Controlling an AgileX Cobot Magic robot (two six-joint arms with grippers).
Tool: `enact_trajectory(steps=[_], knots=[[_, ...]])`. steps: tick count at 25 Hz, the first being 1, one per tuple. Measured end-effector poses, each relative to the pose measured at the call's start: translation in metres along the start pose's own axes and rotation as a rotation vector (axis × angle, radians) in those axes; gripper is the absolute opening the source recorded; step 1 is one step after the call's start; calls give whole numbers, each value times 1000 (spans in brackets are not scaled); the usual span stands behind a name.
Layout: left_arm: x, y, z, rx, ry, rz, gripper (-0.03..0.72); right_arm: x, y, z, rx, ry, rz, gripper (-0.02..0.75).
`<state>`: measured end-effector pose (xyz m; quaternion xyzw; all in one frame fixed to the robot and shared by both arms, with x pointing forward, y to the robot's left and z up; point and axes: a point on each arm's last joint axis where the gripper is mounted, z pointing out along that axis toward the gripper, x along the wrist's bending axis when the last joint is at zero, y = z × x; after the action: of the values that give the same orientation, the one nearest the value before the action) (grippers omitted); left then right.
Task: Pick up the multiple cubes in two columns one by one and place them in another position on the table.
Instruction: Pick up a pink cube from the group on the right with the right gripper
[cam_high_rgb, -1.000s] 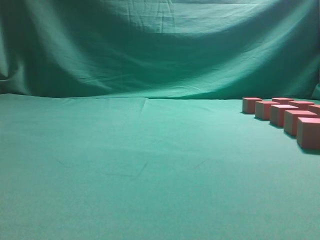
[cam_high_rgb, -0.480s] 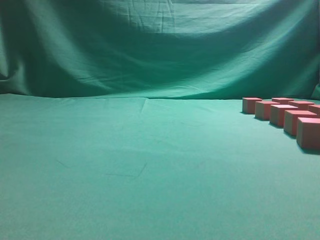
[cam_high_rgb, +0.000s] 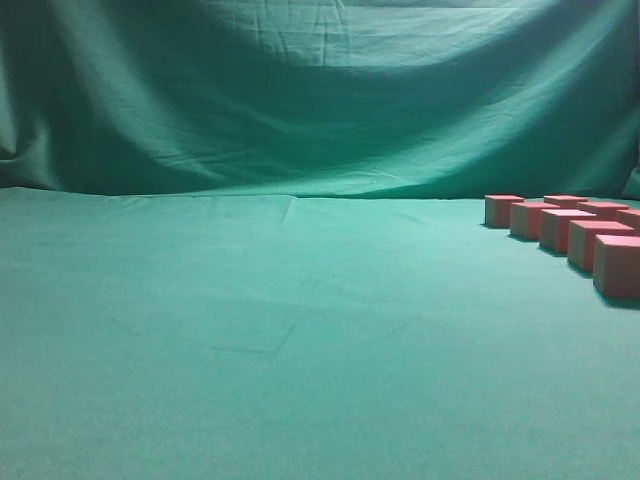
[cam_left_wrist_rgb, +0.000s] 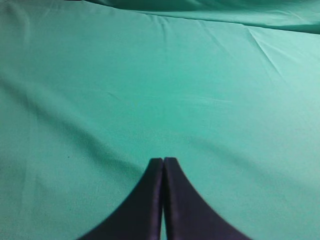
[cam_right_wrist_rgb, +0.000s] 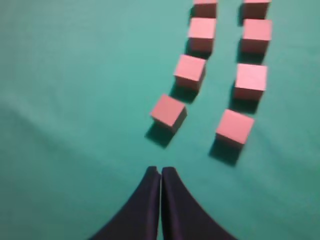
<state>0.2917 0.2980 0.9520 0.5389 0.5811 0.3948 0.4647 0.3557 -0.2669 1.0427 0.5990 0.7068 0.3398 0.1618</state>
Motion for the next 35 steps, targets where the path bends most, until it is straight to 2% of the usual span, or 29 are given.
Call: enact_trajectory(steps=[4,8,12,14,16,20,23,28,29,31,32,35], knots=[[0,0,0,0,0,0,0,7,28,7,162,99,-79,0],[0,0,0,0,0,0,0,8,50,21,271,131,-78,0],[0,0,0,0,0,0,0,24,58,38,357,137,-78,0],[0,0,0,0,0,0,0,34,55,48,412,92,-90,0],[0,0,0,0,0,0,0,40,52,61,462,-1,-81,0],[0,0,0,0,0,0,0,51,56,81,473,-163,-7,0],[0,0,0,0,0,0,0,54,61,98,486,-219,57,0],[0,0,0,0,0,0,0,54,60,121,507,-254,59,0],[0,0,0,0,0,0,0,54,60,124,506,-261,70,34],[0,0,0,0,0,0,0,53,60,128,496,-279,96,49],[0,0,0,0,0,0,0,53,60,129,490,-287,104,125],[0,0,0,0,0,0,0,51,62,130,467,-313,123,252]])
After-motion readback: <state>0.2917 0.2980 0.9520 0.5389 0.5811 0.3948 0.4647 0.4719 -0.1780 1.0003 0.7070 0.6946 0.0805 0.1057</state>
